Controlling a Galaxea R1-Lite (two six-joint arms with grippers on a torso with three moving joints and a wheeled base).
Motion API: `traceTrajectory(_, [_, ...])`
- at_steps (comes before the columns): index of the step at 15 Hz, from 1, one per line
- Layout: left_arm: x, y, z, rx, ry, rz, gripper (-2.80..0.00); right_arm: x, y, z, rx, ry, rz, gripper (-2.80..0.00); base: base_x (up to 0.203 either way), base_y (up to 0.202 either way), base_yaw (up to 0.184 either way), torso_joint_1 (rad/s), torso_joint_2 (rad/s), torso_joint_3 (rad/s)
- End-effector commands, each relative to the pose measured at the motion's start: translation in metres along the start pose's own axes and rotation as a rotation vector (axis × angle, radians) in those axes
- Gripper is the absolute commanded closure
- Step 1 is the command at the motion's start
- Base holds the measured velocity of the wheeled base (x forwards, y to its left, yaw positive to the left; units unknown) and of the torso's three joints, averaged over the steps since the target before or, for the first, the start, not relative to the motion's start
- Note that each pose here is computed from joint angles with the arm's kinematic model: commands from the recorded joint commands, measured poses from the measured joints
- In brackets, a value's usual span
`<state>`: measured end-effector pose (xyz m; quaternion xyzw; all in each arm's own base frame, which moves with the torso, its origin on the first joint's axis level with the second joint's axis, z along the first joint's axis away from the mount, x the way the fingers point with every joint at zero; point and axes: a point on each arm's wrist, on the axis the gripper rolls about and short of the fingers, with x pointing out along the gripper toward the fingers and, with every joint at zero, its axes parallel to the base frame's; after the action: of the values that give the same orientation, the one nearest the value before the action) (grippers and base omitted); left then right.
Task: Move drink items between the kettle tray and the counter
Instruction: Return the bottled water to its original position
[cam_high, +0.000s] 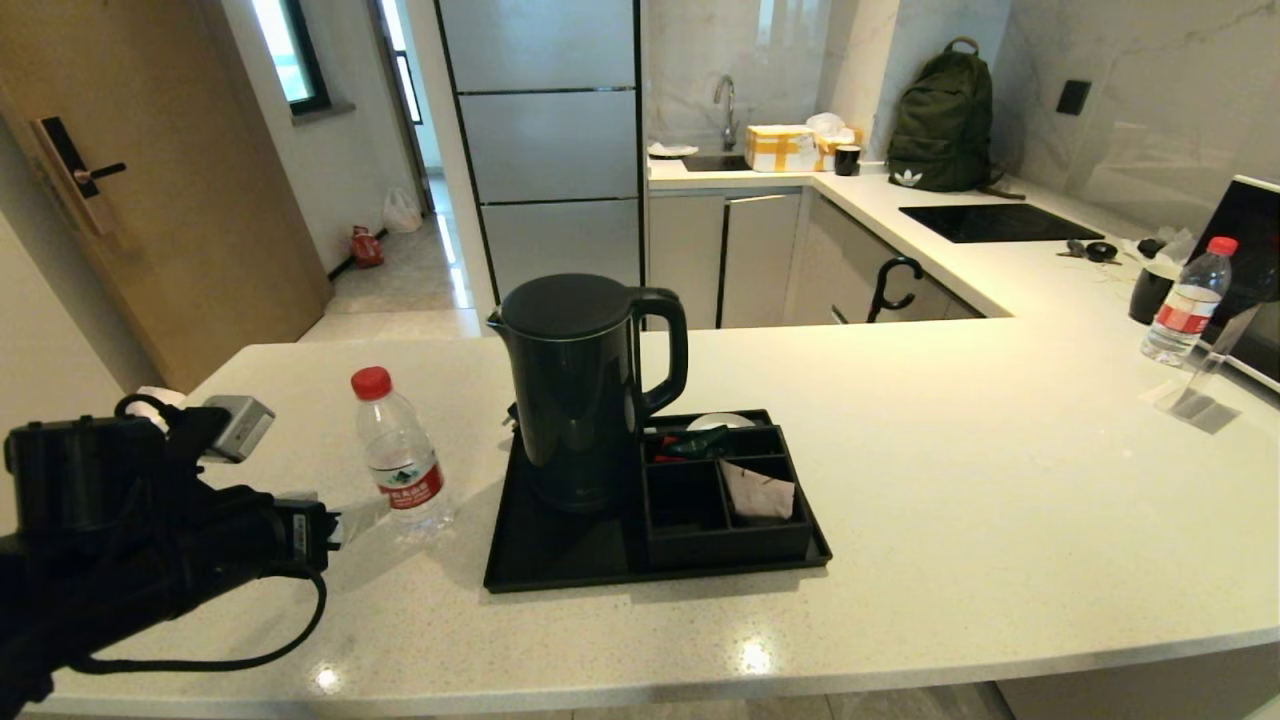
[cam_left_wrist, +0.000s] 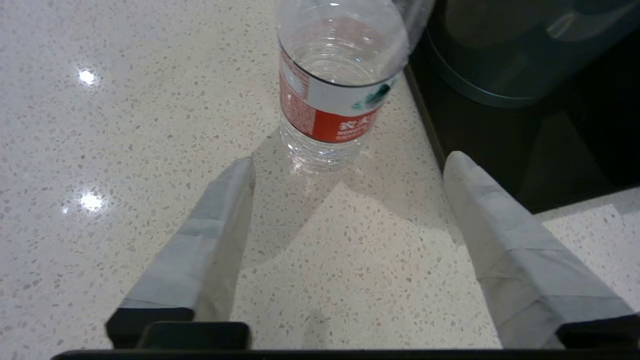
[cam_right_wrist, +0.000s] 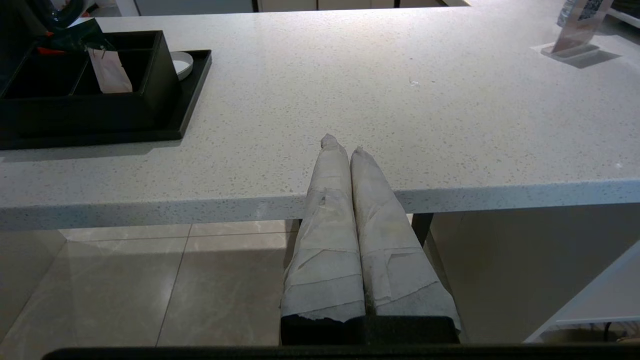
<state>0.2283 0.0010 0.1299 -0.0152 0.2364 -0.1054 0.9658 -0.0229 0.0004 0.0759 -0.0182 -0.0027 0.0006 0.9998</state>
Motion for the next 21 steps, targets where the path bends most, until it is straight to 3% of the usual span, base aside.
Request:
traceTrajectory(1, [0.0, 0.0, 0.002, 0.034, -0.031, -0.001, -2.8, 0.0, 0.0, 0.0, 0.0, 0.001, 0.0, 0.0, 0.0, 0.0, 0.0, 0.0, 0.0, 0.0])
traceTrajectory(3, [0.014, 0.002, 0.005, 0.1, -0.069, -0.001, -2.8, 0.0, 0.0, 0.0, 0.0, 0.001, 0.0, 0.0, 0.0, 0.0, 0.0, 0.0, 0.0, 0.0])
traceTrajectory(11, [0.071, -0.004, -0.007, 0.127, -0.052, -0.003, -2.8, 0.0, 0.0, 0.0, 0.0, 0.002, 0.0, 0.0, 0.0, 0.0, 0.0, 0.0, 0.0, 0.0])
traceTrajectory(15, [0.077, -0.004, -0.004, 0.139, -0.08, 0.006, -2.8, 0.0, 0.0, 0.0, 0.0, 0.002, 0.0, 0.0, 0.0, 0.0, 0.0, 0.0, 0.0, 0.0])
traceTrajectory(16, [0.084, -0.002, -0.006, 0.153, -0.105, 0.02, 0.0, 0.0, 0.0, 0.0, 0.0, 0.002, 0.0, 0.0, 0.0, 0.0, 0.0, 0.0, 0.0, 0.0])
traceTrajectory(21, [0.09, -0.004, -0.007, 0.176, -0.147, 0.042, 0.0, 0.0, 0.0, 0.0, 0.0, 0.002, 0.0, 0.0, 0.0, 0.0, 0.0, 0.0, 0.0, 0.0])
